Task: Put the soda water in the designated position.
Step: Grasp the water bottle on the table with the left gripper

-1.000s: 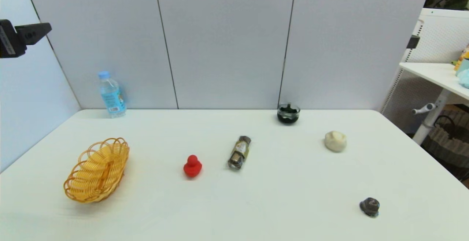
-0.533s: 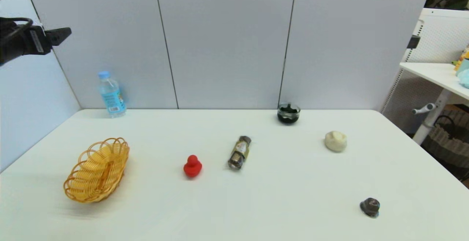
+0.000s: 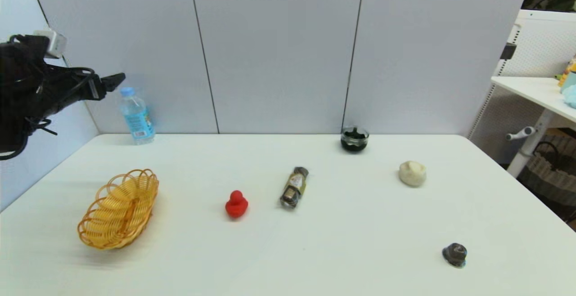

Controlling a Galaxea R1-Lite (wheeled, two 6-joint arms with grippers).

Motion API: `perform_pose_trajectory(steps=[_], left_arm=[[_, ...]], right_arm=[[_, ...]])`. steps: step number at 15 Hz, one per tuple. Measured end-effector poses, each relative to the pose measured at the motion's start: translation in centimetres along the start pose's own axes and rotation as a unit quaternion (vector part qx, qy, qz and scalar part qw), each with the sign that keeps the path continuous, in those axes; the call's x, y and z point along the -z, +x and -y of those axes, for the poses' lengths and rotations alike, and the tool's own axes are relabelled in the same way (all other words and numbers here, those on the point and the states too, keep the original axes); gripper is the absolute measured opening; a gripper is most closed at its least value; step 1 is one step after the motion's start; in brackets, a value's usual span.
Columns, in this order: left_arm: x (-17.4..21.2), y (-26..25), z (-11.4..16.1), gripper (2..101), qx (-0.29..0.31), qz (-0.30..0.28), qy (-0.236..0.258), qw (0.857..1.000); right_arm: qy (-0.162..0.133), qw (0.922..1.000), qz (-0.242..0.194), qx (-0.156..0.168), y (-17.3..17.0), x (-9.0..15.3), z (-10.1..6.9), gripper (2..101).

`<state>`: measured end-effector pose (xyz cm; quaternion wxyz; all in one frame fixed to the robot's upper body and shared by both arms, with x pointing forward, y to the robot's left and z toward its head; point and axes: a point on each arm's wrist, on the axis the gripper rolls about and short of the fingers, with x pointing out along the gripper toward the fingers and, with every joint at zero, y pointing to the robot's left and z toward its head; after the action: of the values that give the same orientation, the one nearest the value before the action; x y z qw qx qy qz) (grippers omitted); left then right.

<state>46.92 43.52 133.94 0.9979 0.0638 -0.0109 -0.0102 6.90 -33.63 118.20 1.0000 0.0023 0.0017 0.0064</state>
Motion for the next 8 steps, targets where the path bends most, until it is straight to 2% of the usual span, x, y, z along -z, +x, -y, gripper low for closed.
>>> perform_pose_trajectory(steps=[4,8], left_arm=[[5.1,3.1,-0.4,97.8,0.001,-0.025,-0.008,1.0],[8.1,6.1,-0.9,97.8,-0.006,-0.035,-0.01,0.999]], right_arm=[[0.0,1.0,0.0,0.0,0.0,0.0,0.0,98.0],[0.0,1.0,0.0,0.0,0.0,0.0,0.0,98.0]])
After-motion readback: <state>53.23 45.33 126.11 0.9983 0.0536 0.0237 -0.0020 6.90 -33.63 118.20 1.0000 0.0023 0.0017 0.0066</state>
